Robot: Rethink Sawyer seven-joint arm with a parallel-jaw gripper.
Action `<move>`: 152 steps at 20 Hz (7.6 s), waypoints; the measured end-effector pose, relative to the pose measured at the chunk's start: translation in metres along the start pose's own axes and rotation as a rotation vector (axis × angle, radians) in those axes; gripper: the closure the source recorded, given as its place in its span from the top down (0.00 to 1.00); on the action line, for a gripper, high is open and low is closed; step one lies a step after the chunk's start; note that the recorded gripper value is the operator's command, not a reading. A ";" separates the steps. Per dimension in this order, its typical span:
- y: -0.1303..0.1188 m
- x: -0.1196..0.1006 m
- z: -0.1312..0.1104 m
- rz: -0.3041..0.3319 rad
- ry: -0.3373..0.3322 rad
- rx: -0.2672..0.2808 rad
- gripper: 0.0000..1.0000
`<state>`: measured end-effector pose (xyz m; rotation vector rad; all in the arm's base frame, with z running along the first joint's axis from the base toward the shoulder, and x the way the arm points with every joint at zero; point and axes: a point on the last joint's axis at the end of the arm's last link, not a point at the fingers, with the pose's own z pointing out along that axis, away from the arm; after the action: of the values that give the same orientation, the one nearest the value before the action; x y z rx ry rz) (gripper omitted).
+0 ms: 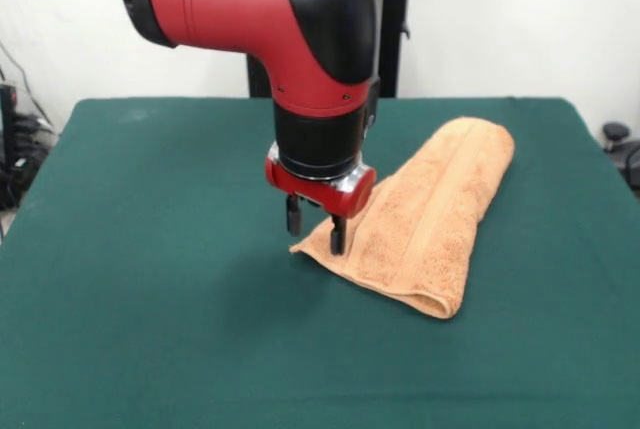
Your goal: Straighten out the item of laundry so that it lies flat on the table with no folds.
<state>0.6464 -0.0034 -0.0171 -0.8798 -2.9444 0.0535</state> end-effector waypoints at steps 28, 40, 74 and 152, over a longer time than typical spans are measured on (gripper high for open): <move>0.007 0.007 0.020 -0.010 -0.029 -0.032 1.00; 0.002 0.009 0.023 -0.035 -0.047 -0.027 0.00; -0.008 0.027 -0.085 -0.057 -0.012 0.027 0.00; -0.141 0.029 0.006 -0.055 -0.091 0.049 0.00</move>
<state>0.5450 -0.1055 -0.0141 -0.8112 -3.0348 0.1673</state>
